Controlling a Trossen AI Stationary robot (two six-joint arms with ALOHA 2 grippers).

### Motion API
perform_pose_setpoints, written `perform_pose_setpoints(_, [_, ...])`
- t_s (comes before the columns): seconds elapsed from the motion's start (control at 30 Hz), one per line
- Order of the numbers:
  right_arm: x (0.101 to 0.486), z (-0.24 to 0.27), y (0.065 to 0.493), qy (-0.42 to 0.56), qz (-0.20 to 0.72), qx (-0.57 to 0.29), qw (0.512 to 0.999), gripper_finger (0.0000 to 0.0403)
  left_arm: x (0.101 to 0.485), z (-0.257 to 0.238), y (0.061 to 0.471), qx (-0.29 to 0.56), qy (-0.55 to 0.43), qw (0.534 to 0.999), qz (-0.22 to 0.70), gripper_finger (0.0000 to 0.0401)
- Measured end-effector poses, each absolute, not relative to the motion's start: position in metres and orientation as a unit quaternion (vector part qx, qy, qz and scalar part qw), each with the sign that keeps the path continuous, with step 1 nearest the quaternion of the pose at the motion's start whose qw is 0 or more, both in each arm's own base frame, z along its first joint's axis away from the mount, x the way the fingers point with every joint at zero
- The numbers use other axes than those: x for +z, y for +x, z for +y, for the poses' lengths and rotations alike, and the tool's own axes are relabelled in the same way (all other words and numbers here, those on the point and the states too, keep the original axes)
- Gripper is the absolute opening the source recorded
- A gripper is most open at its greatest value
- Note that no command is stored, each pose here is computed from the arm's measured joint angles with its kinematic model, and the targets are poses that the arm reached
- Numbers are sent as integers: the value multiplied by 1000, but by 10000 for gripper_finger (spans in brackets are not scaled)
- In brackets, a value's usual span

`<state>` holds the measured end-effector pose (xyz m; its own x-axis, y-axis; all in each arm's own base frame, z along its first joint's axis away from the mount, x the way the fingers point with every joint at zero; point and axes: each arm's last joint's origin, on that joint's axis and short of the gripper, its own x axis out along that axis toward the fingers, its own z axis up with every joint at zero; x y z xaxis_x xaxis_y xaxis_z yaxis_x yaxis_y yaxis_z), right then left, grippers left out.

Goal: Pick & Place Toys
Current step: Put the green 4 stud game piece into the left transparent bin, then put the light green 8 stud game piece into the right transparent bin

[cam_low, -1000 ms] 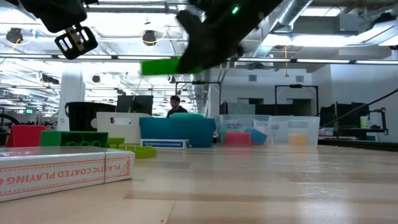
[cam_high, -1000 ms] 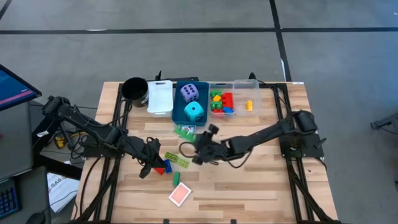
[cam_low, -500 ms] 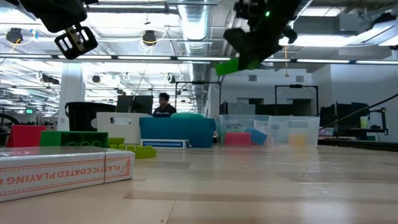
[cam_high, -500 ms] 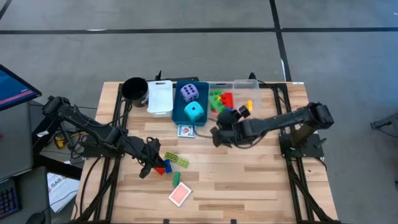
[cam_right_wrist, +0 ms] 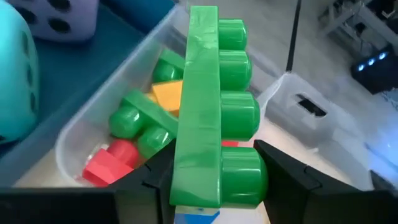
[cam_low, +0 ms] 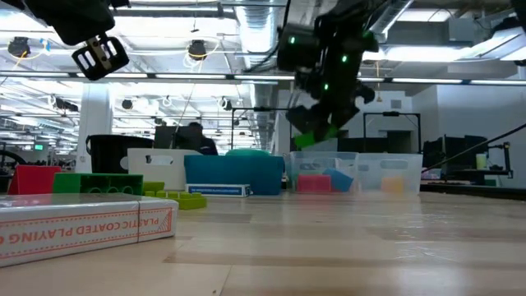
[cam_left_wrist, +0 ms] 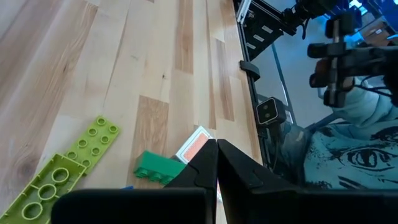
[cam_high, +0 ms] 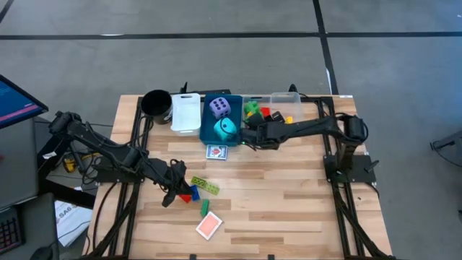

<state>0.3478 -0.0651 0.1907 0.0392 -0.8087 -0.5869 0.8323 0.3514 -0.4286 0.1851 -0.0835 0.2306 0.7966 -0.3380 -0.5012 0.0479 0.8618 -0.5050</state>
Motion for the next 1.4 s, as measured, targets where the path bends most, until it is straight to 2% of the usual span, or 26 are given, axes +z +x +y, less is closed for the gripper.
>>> perform_pose_setpoints(0.17, [181,-70,352,23,397,-571,719,172,218,-82,182,-100,-238,914,313,0])
perform_pose_setpoints(0.23, [182,-69,354,29,386,-570,725,221,214,-82,181,-96,-243,911,319,0])
perform_pose_setpoints(0.37, [192,-67,355,56,371,-558,740,355,208,-81,179,-92,-246,909,325,0])
perform_pose_setpoints(0.43, [196,-66,354,69,365,-557,743,383,205,-81,179,-93,-246,909,323,0])
perform_pose_setpoints(0.57, [198,-53,355,46,373,-538,755,353,203,-80,178,-98,-238,913,317,0])
perform_pose_setpoints(0.7, [198,-19,359,10,387,-492,780,324,203,-80,178,-111,-201,922,312,0])
perform_pose_setpoints(0.83, [199,32,359,0,373,-440,817,319,204,-81,179,-131,-152,934,296,0])
perform_pose_setpoints(1.0, [204,102,355,21,304,-383,872,321,211,-82,183,-147,-129,947,255,17])
perform_pose_setpoints(1.17, [211,153,347,61,237,-329,912,321,216,-83,185,-154,-135,952,227,64])
perform_pose_setpoints(1.4, [218,188,339,47,212,-269,938,322,225,-84,188,-161,-157,957,186,169])
